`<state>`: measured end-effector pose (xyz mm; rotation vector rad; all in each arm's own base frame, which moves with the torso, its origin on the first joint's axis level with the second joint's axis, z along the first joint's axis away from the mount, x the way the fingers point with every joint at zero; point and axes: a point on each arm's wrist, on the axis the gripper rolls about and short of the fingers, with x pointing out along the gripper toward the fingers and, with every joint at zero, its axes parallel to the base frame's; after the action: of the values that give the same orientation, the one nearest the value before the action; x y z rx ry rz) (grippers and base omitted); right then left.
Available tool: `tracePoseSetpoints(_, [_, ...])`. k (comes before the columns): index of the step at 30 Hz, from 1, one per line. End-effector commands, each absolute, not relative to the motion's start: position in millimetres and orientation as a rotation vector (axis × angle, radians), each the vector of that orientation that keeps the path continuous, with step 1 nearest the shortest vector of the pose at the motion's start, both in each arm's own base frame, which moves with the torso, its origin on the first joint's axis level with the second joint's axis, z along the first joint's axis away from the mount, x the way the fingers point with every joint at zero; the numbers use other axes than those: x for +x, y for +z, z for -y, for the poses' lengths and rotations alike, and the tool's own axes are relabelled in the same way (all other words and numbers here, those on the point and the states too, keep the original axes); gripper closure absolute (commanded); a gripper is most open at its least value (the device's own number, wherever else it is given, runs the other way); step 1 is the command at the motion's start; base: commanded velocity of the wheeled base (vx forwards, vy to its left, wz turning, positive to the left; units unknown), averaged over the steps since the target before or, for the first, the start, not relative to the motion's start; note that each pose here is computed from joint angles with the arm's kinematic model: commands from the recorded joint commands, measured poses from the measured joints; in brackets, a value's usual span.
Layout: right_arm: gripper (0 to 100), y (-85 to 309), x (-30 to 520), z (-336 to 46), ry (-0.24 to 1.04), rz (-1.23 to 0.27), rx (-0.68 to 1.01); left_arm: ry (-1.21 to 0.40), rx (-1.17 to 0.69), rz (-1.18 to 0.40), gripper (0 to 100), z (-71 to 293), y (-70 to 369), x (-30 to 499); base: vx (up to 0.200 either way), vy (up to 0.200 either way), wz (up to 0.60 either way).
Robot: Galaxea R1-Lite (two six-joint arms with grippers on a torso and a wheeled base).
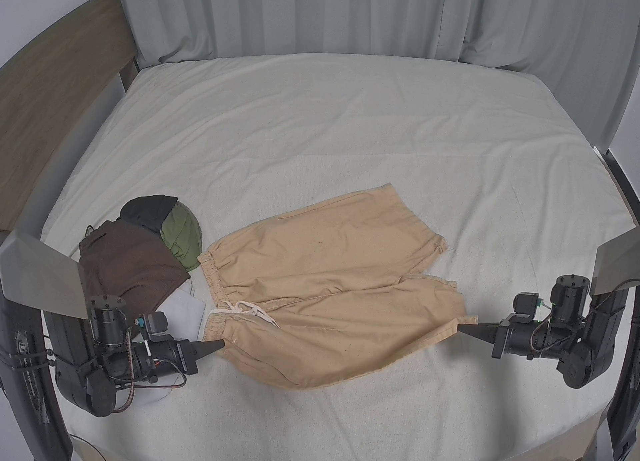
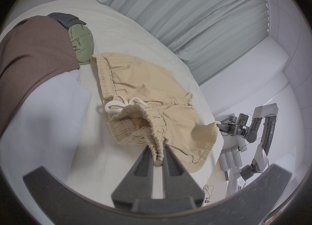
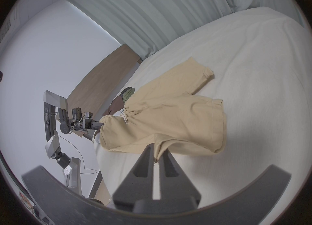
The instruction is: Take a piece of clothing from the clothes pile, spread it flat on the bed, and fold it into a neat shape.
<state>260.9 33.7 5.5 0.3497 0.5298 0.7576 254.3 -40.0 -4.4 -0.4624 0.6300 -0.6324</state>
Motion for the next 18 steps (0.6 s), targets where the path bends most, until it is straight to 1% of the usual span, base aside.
tracePoseSetpoints(1, [100,12,266,-34,0.76,-0.496,0.345,-0.631,-0.463,-0.617,100,39,-3,257,0.0,0.0,0.0])
tracePoseSetpoints(5, [100,14,272,-35,0.716,-0.479,0.351,-0.618,-0.461,-0.61,100,39,-3,259,0.0,0.0,0.0])
tracePoseSetpoints(18, [100,24,278,-44,0.732,-0.44,0.361,-0.599,-0.481,-0.558,100,39,10,264,0.0,0.0,0.0])
